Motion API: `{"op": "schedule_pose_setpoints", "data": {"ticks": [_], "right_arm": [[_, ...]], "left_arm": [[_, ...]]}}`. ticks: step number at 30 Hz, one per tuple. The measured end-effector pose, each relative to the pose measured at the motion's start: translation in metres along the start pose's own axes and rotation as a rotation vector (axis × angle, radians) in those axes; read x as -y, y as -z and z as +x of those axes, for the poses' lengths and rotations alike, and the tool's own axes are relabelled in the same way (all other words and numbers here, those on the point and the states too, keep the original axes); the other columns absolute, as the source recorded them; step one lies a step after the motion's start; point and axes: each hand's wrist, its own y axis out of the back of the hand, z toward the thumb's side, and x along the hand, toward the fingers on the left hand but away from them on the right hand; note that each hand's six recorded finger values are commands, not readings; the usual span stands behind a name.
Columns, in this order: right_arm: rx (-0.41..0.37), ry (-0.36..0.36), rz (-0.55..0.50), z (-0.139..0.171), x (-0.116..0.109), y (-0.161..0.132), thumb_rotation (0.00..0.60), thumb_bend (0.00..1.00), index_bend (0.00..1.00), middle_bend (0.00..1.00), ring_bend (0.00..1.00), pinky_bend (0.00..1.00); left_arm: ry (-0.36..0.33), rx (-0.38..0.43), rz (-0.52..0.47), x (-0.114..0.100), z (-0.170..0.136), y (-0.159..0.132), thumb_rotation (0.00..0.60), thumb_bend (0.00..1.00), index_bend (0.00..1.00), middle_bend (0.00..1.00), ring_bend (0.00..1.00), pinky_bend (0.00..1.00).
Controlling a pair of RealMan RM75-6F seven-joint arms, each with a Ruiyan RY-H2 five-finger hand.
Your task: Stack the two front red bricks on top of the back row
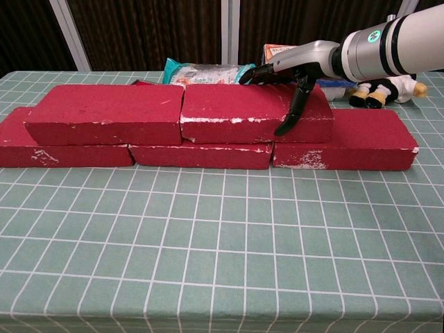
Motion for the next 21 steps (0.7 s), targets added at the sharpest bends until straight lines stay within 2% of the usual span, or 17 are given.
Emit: {"op": "schedule_pose_setpoints", "data": {"ticks": [7, 21], "right_arm": [[-0.004, 0.014, 0.006, -0.0004, -0.0010, -0.0021, 0.600, 0.12, 0.00, 0.09, 0.00, 0.11], [-0.003, 0.034, 0.023, 0.0018, -0.0016, -0.0064, 0.600, 0.16, 0.00, 0.14, 0.05, 0.19]], "left_arm": [[0.002, -0.003, -0.003, 0.0005, -0.0005, 0.0017, 0.600, 0.01, 0.00, 0.00, 0.00, 0.00], [-0.001, -0.003, -0.009, -0.0004, -0.0013, 0.0038, 0.600, 0.01, 0.00, 0.00, 0.00, 0.00]]}}
